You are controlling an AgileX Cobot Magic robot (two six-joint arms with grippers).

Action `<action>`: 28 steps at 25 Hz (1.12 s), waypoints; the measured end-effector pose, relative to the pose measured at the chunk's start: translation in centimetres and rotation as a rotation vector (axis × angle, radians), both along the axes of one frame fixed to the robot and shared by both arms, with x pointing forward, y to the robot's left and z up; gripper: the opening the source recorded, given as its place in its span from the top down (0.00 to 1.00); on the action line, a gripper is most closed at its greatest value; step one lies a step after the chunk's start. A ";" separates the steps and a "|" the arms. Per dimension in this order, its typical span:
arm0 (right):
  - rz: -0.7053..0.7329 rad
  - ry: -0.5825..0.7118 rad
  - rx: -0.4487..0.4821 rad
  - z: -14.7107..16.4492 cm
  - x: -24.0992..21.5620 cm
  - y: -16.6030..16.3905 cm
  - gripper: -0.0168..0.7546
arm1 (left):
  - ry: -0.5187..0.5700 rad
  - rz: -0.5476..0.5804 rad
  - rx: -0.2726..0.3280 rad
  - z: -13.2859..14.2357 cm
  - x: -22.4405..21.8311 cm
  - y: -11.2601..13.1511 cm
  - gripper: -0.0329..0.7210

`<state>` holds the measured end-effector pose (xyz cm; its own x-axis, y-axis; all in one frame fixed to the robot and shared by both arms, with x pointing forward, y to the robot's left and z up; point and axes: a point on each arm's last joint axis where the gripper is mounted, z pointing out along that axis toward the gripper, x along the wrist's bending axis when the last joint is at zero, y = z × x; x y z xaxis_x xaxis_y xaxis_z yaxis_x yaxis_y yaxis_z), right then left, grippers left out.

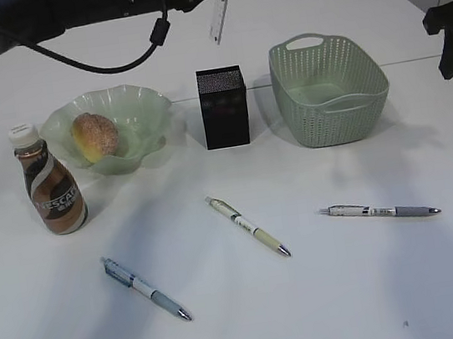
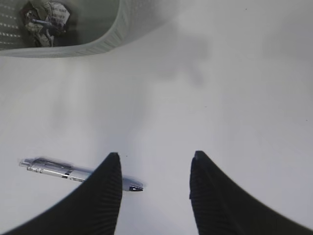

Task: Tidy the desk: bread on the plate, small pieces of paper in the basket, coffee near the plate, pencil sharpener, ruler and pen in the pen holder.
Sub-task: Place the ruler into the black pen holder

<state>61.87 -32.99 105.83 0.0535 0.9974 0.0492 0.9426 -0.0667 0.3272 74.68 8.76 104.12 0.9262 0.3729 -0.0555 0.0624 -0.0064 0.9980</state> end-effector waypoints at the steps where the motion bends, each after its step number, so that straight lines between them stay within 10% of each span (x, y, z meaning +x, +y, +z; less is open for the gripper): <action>1: 0.000 0.000 0.000 0.0 0.0 0.0 0.50 | 0.005 0.003 -0.011 -0.4 0.2 0.1 0.63; 28: 0.002 0.000 -0.001 0.0 0.0 0.0 0.50 | -0.036 0.065 -0.003 -5.9 2.1 0.6 0.63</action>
